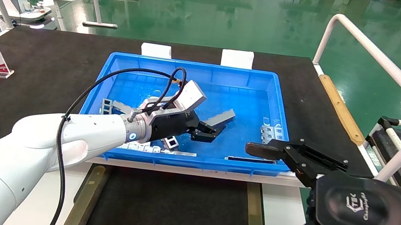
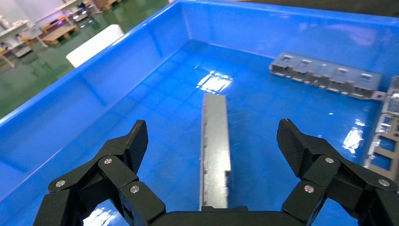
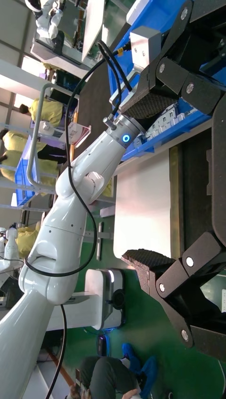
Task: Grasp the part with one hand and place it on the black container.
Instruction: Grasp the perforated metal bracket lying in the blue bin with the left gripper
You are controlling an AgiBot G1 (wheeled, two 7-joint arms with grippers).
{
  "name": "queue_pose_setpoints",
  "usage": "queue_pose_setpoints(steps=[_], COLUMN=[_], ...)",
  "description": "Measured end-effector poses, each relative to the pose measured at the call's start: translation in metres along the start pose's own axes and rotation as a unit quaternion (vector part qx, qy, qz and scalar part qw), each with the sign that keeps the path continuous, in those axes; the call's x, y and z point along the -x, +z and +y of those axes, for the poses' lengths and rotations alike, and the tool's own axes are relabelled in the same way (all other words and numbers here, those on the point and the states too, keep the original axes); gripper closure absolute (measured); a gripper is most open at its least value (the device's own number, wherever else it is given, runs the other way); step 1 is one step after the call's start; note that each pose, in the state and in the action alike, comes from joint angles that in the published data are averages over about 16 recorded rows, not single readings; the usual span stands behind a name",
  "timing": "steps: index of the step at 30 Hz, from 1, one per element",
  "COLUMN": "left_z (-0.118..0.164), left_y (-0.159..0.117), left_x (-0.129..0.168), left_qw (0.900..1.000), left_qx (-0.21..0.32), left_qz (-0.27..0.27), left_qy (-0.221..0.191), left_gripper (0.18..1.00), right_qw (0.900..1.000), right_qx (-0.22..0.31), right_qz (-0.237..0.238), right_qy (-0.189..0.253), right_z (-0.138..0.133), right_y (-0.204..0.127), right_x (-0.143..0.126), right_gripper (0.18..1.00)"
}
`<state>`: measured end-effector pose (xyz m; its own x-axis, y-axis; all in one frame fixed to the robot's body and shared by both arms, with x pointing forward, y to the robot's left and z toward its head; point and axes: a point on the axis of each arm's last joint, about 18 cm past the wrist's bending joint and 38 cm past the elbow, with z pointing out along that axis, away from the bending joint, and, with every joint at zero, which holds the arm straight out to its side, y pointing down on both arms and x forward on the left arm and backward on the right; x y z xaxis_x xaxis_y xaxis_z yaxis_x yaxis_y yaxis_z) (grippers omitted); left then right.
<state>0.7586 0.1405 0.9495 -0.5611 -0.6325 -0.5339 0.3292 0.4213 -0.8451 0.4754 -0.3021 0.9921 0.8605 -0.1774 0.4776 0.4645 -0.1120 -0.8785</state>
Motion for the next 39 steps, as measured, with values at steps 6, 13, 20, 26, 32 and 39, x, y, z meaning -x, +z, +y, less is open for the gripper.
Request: queue_pose_setpoints(steps=[6,13,20,26,32,39], left_z=[0.005,0.012,0.02,0.024,0.026,0.028], left_y=[0.003,0.006,0.008,0.009,0.01,0.012], left_x=[-0.001,-0.004,-0.008,-0.011,-0.015,-0.019], left_qw=[0.9999,0.9996,0.9992,0.9989,0.9987,0.9985], left_qx=[0.014,0.027,0.036,0.041,0.043,0.043], left_qz=[-0.007,-0.013,-0.017,-0.017,-0.015,-0.013], left_qy=[0.002,-0.001,-0.008,-0.017,-0.025,-0.031], left_gripper=[0.184,0.195,0.239,0.303,0.401,0.554], right_qw=[1.0,1.0,1.0,1.0,1.0,1.0], right_qx=[0.0,0.0,0.0,0.0,0.0,0.0], right_qz=[0.0,0.0,0.0,0.0,0.0,0.0], right_qy=[0.0,0.0,0.0,0.0,0.0,0.0], right_z=[0.0,0.0,0.0,0.0,0.0,0.0], right_y=[0.0,0.0,0.0,0.0,0.0,0.0], right_x=[0.0,0.0,0.0,0.0,0.0,0.0], right_gripper=[0.18,0.197,0.248,0.335,0.451,0.616])
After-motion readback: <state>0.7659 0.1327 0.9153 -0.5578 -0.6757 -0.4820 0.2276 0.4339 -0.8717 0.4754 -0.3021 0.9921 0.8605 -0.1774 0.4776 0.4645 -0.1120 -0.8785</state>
